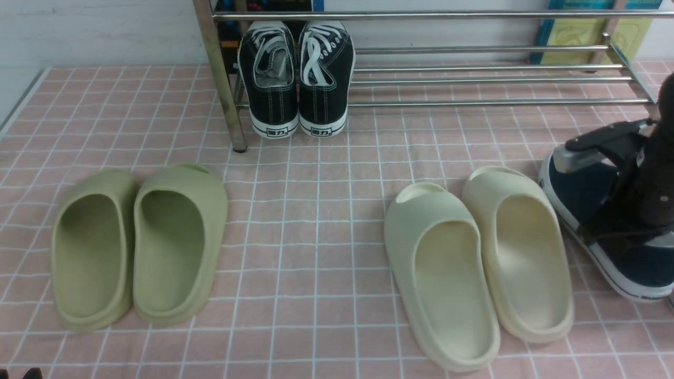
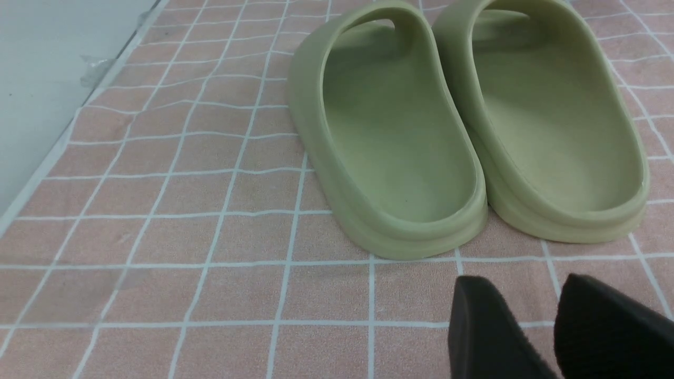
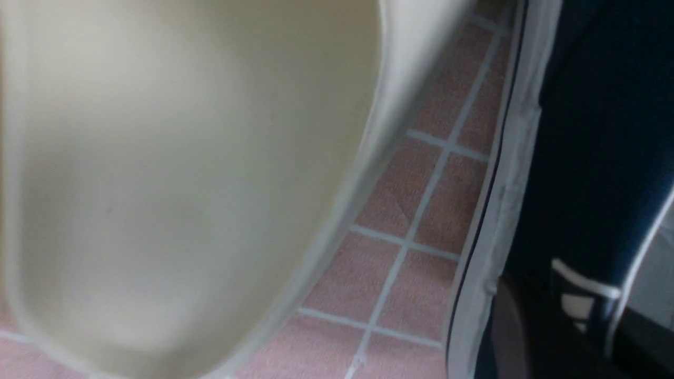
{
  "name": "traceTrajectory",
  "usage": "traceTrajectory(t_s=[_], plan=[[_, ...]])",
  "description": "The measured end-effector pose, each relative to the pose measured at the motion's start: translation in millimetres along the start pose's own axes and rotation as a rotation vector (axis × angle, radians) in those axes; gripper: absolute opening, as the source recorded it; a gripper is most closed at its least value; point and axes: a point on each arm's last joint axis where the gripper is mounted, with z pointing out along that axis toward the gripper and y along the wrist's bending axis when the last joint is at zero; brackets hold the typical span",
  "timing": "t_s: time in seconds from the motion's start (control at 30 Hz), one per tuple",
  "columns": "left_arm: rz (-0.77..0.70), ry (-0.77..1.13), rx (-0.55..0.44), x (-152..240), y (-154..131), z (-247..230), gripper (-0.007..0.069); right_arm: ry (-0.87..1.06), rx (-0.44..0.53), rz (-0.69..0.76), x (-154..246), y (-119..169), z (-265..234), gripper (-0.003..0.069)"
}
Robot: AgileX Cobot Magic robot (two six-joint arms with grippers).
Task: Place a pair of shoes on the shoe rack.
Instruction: Use the right arm to grab the shoe closest to it, then use the right arm to put a shoe into the shoe rack
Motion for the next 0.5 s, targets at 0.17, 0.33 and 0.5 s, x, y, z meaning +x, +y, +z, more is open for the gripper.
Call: traceTrajectory(t_s=[0.17,0.33,0.5], plan=[[0.0,0.0,0.0,0.0,0.0,0.0,0.0241,-0.076,0.007,-0.029,-24.1,7.8,-47.0,0.0024],[0.0,0.0,0.0,0.0,0.0,0.0,0.0241,-0.185,0.022,-0.029,-46.4,5.1,-79.6,0.0024],[0.0,0.0,0.0,0.0,0.0,0.0,0.0241,-0.225,0.039,-0.037,-75.4,0.3,-85.0,0.0024]])
